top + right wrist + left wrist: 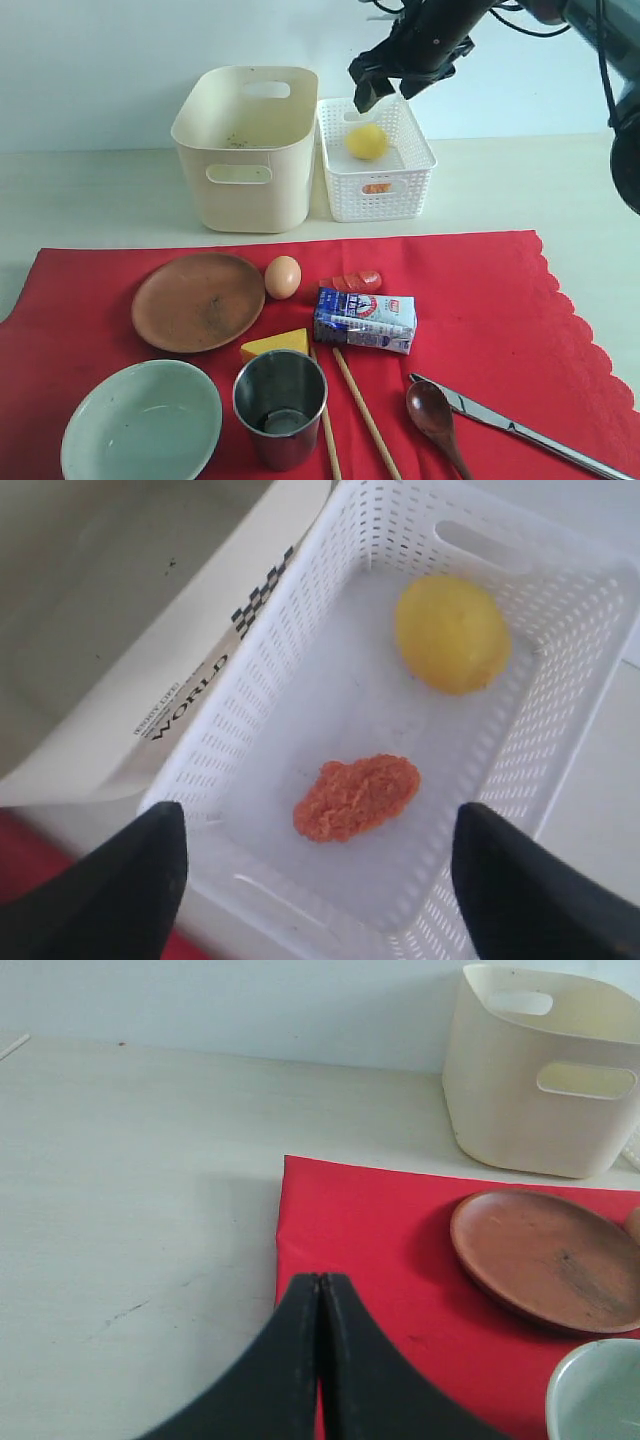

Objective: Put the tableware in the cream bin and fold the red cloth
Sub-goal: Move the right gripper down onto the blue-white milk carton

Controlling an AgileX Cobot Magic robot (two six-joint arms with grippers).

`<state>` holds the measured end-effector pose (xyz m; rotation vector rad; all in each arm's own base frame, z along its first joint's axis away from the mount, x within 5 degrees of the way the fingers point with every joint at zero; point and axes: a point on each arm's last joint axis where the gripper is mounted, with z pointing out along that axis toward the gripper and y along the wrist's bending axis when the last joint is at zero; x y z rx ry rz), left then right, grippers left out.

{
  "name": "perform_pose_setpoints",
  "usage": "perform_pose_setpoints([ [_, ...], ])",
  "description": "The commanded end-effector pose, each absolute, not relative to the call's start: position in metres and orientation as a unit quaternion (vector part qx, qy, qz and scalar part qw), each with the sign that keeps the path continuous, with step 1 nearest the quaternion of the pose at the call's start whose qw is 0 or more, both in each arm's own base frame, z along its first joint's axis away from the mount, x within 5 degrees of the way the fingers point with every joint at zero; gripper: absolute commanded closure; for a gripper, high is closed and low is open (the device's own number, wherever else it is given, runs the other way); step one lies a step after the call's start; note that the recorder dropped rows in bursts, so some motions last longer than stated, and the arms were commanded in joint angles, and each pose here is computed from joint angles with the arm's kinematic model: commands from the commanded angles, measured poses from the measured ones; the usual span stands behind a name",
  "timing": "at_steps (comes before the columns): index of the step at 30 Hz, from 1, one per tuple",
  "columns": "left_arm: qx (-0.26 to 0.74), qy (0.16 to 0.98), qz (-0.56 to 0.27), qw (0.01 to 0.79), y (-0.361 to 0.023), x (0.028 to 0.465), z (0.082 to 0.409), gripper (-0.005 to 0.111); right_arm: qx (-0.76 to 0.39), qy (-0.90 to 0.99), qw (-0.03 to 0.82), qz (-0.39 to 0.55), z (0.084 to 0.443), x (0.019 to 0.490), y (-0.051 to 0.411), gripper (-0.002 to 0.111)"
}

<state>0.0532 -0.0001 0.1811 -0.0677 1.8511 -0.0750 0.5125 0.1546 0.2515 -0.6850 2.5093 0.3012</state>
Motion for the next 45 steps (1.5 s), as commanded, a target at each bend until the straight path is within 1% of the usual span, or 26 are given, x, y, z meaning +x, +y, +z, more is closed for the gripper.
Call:
perform_pose_setpoints([
  [1,-0.030,0.795,-0.033,0.606,0.000,0.053,0.181,0.107,-0.230,0.928,0.267,0.118,0.272,0.506,0.153,0.038],
  [8,-0.029,0.795,-0.032,0.606,0.000,0.053,0.181,0.107,-0.211,0.930,0.261,0.148,0.284,0.497,0.155,0.038],
  [16,-0.030,0.795,-0.033,0.606,0.000,0.053,0.181,0.107,-0.206,0.941,0.224,0.150,0.283,0.479,0.151,0.042],
  [23,-0.029,0.795,-0.032,0.606,0.000,0.053,0.181,0.107,-0.210,0.946,0.197,0.148,0.290,0.454,0.145,0.042],
  [31,-0.030,0.795,-0.033,0.606,0.000,0.053,0.181,0.107,-0.223,0.949,0.164,0.150,0.294,0.413,0.135,0.042],
  [38,-0.029,0.795,-0.032,0.606,0.000,0.053,0.181,0.107,-0.275,0.935,0.154,0.164,0.287,0.377,0.130,0.042],
  [45,-0.029,0.795,-0.032,0.606,0.000,0.053,0.181,0.107,-0.320,0.919,0.115,0.201,0.266,0.349,0.130,0.042],
])
